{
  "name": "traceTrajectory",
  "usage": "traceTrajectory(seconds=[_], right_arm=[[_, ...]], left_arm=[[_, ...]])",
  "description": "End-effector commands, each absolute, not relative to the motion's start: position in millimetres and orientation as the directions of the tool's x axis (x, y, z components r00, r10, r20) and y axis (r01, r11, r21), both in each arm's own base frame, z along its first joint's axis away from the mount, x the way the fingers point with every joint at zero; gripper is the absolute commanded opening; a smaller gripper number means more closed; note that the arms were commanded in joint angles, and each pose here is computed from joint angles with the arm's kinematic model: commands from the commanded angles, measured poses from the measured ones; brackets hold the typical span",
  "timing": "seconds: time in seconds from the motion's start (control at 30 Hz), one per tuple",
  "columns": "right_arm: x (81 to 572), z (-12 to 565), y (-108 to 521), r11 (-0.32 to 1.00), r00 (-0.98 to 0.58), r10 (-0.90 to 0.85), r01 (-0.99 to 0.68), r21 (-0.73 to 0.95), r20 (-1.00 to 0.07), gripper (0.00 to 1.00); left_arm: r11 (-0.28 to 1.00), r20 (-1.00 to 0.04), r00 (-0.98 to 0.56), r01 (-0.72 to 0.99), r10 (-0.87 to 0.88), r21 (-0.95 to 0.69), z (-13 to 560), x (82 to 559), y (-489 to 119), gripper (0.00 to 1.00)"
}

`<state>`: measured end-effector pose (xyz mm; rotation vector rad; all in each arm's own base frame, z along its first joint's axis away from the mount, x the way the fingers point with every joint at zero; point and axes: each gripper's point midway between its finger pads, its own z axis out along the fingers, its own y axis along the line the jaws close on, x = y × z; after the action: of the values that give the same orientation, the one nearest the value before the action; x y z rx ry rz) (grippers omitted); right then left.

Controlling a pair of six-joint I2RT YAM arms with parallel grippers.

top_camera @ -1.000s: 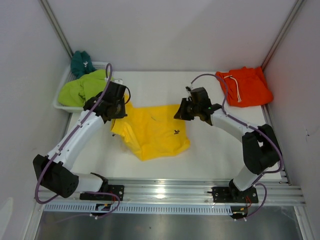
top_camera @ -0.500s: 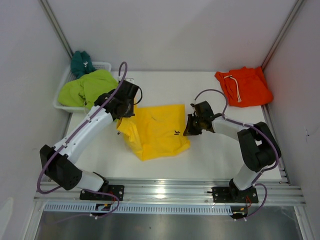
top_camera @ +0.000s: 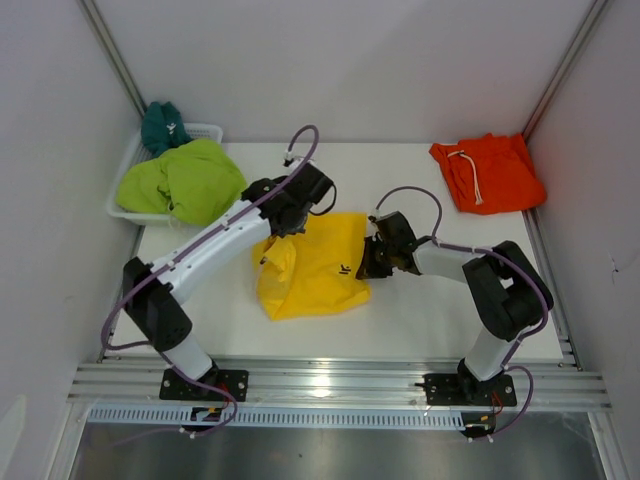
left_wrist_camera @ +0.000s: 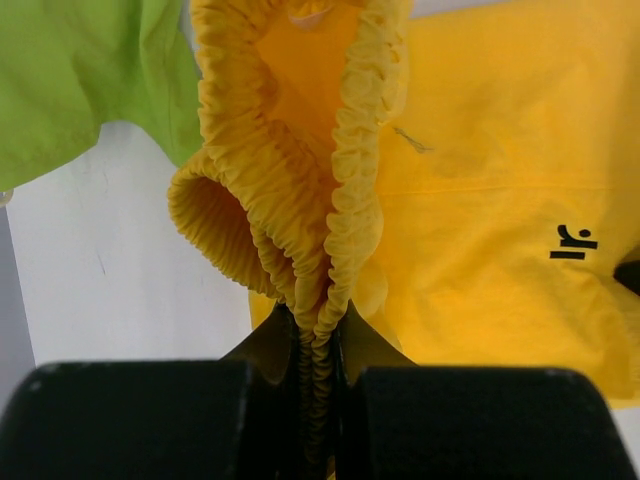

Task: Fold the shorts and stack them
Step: Fold the shorts

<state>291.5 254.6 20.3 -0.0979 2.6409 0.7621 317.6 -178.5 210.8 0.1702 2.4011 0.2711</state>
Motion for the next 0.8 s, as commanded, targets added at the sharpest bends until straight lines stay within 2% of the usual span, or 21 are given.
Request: traceTrajectory(seconds=[0.0,0.27,0.67,0.7,0.73,0.77], right_arm=[[281,6,248,0.873,-0.932,0.034,-0.148,0.465,-0.361,0.00],[280,13,249,0.864,-0.928,0.041,-0.154,0.479,-0.371,0.00],[279,10,251,0.855,-0.929,0.062,-0.139,0.500,-0.364,0.00],[279,9,250,0.854,-0.930,0.063,-0.138,0.501,-0.363,0.00],[279,9,250,0.854,-0.930,0.063,-0.138,0.501,-0.363,0.00],[280,10,250,0.853,-0.929,0.065,-0.138,0.504,-0.364,0.00]], left_arm=[[0.964,-0.675,-0.712,0.009,0.194,0.267,224,324,-194,0.00],[0.954,-0.653,-0.716,0.062,0.247,0.292,200,325,-243,0.00],[0.993,-0.628,-0.774,0.011,0.084,0.119,161,331,-292,0.00],[0.993,-0.621,-0.780,0.009,0.079,0.115,157,331,-294,0.01],[0.995,-0.615,-0.786,0.012,0.070,0.098,155,331,-297,0.10],[0.996,-0.609,-0.790,0.015,0.063,0.083,153,331,-300,0.14]])
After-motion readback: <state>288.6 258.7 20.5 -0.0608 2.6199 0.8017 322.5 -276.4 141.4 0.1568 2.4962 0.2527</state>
